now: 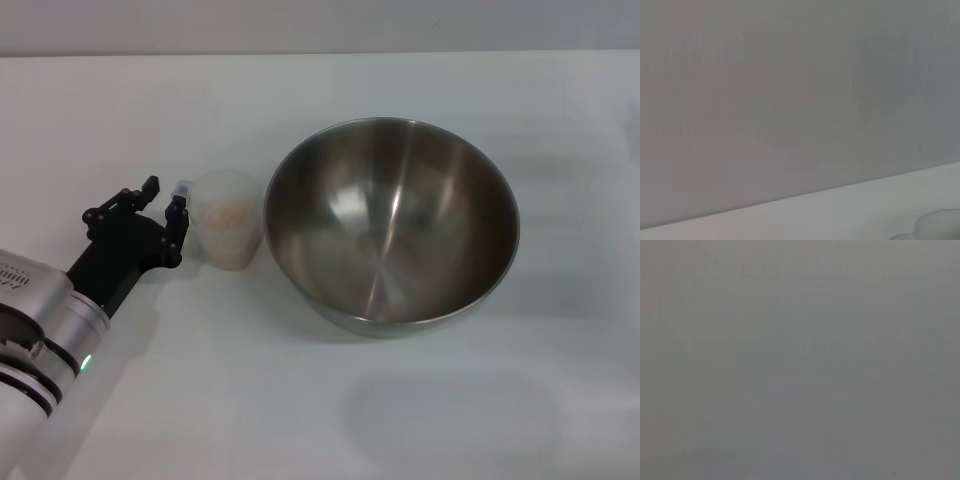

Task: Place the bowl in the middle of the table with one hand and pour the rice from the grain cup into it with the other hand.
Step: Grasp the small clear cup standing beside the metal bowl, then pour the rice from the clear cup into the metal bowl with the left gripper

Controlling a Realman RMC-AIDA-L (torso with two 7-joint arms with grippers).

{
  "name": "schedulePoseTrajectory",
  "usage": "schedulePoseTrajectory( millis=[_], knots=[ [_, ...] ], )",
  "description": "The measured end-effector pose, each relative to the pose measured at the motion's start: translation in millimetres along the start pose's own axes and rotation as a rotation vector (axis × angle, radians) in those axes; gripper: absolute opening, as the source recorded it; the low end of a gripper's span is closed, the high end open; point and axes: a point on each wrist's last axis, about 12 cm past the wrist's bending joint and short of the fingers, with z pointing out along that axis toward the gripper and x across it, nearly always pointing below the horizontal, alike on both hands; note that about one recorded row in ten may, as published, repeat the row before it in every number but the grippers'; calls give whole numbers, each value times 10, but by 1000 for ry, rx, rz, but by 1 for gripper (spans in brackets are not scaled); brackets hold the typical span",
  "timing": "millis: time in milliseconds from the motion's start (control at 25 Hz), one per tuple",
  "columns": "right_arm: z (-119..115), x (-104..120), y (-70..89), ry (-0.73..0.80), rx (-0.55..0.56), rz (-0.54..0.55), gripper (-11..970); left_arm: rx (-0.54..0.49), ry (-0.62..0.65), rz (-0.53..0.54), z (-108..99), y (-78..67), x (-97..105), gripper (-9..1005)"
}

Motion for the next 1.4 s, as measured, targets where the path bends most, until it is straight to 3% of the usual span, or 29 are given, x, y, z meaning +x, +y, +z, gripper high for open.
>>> schedulePoseTrajectory(
  millis=[320,440,600,800,1040,1120,1200,1240,1280,1320,1400],
  knots=[
    [1,0,1,0,0,0,654,18,11,-5,71,-46,-22,319],
    [2,-1,0,0,0,0,654,15,-5,-12,76,-54,-42,59],
    [1,-1,-2,0,2,0,654,2,-39,10,84,-41,-86,24],
    [5,-8,3,-7,-1,-1,654,-34,-133,115,125,-15,-224,15],
    [49,-13,25,-11,-9,2,654,-65,-305,467,251,-53,-509,15],
    [68,-17,35,-15,-12,3,654,-44,-377,697,319,-162,-616,15],
    [79,-18,41,-16,-14,4,654,-23,-426,848,343,-256,-665,15],
    [81,-19,42,-16,-14,4,654,-23,-426,848,343,-256,-665,15],
    [85,-20,43,-17,-14,4,654,-7,-473,998,356,-349,-699,16],
    [85,-20,43,-17,-14,4,654,-7,-473,998,356,-349,-699,16],
    [94,-23,43,-20,-11,5,654,21,-538,1217,358,-468,-715,16]
  ],
)
